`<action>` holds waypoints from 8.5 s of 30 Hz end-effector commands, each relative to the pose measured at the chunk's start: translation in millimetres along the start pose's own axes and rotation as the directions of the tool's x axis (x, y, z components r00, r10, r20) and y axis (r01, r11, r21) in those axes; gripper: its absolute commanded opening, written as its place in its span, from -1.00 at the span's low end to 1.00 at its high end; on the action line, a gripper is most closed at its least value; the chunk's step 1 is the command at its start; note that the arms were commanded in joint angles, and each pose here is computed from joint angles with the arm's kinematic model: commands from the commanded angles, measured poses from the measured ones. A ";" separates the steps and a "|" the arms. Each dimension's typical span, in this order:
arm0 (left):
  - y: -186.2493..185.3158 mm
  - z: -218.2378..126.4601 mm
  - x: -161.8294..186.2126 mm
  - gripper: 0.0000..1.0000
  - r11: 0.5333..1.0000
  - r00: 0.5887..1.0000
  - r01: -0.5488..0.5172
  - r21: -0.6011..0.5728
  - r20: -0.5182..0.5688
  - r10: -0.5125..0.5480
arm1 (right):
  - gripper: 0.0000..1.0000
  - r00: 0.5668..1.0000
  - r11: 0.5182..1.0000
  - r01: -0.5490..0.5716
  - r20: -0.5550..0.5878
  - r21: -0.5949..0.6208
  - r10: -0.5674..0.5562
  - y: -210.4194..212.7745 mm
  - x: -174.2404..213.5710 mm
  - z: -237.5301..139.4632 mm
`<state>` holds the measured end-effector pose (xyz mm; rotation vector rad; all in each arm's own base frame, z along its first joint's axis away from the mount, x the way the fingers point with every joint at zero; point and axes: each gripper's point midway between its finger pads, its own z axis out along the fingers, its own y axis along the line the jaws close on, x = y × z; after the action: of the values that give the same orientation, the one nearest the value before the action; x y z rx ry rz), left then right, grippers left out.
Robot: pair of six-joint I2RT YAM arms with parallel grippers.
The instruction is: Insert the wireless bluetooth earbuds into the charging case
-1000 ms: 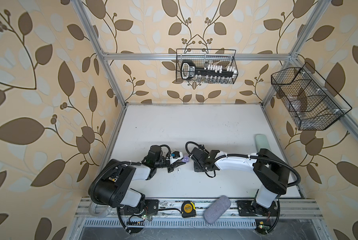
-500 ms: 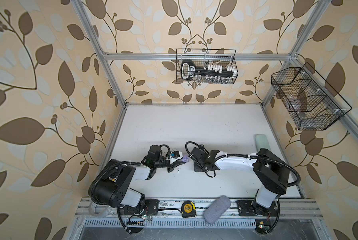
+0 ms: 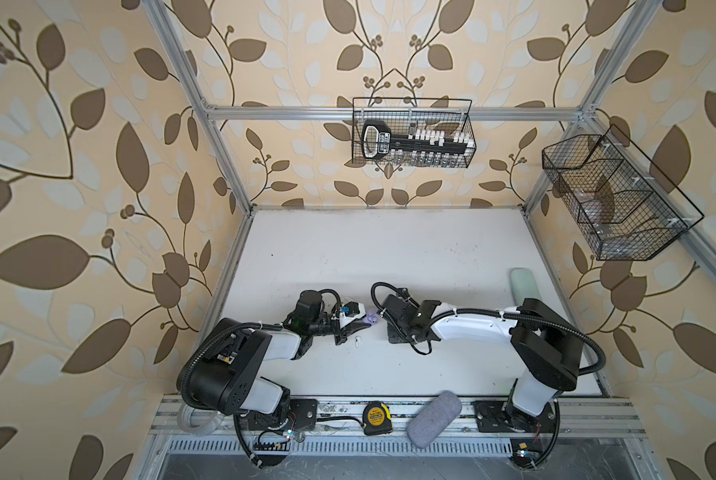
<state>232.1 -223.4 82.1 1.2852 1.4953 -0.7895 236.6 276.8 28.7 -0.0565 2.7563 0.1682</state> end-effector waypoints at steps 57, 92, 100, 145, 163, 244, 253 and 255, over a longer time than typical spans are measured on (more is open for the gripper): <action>50.2 -4.9 -25.2 -1.00 0.984 0.987 0.137 -0.110 0.101 -0.126 | -0.81 0.809 0.768 -0.155 0.366 -0.621 0.460 73.7 -85.2 -87.1; 53.1 -6.3 -25.5 -1.00 0.982 0.985 0.148 -0.121 0.110 -0.135 | -0.80 0.775 0.709 -0.168 0.352 -0.685 0.524 95.5 -108.4 -68.3; 54.7 -7.7 -26.1 -1.00 0.980 0.983 0.156 -0.124 0.118 -0.142 | -0.80 0.775 0.711 -0.168 0.355 -0.682 0.524 97.5 -107.5 -67.7; 58.7 -10.3 -27.4 -1.00 0.977 0.979 0.172 -0.128 0.134 -0.154 | -0.80 0.811 0.721 -0.149 0.333 -0.677 0.480 117.7 -93.6 -49.6; 61.4 -11.3 -27.8 -1.00 0.974 0.976 0.182 -0.133 0.142 -0.163 | -0.79 0.851 0.752 -0.119 0.324 -0.649 0.414 125.6 -75.3 -44.9; 54.4 -10.5 -27.6 -1.00 0.982 0.979 0.164 -0.090 0.136 -0.151 | -0.45 0.883 0.750 -0.099 0.290 -0.654 0.370 113.2 -98.9 -51.1; 53.8 -10.5 -27.4 -1.00 0.982 0.979 0.165 -0.088 0.136 -0.152 | -0.50 0.906 0.806 -0.080 0.295 -0.586 0.304 110.3 -97.6 -43.6; 53.1 -10.6 -27.4 -1.00 0.983 0.979 0.162 -0.086 0.136 -0.150 | -0.51 0.916 0.823 -0.063 0.295 -0.565 0.272 110.8 -96.3 -41.1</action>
<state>278.7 -203.3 94.7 0.9761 1.6511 -0.8709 305.5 381.0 116.2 0.1279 2.2073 0.9666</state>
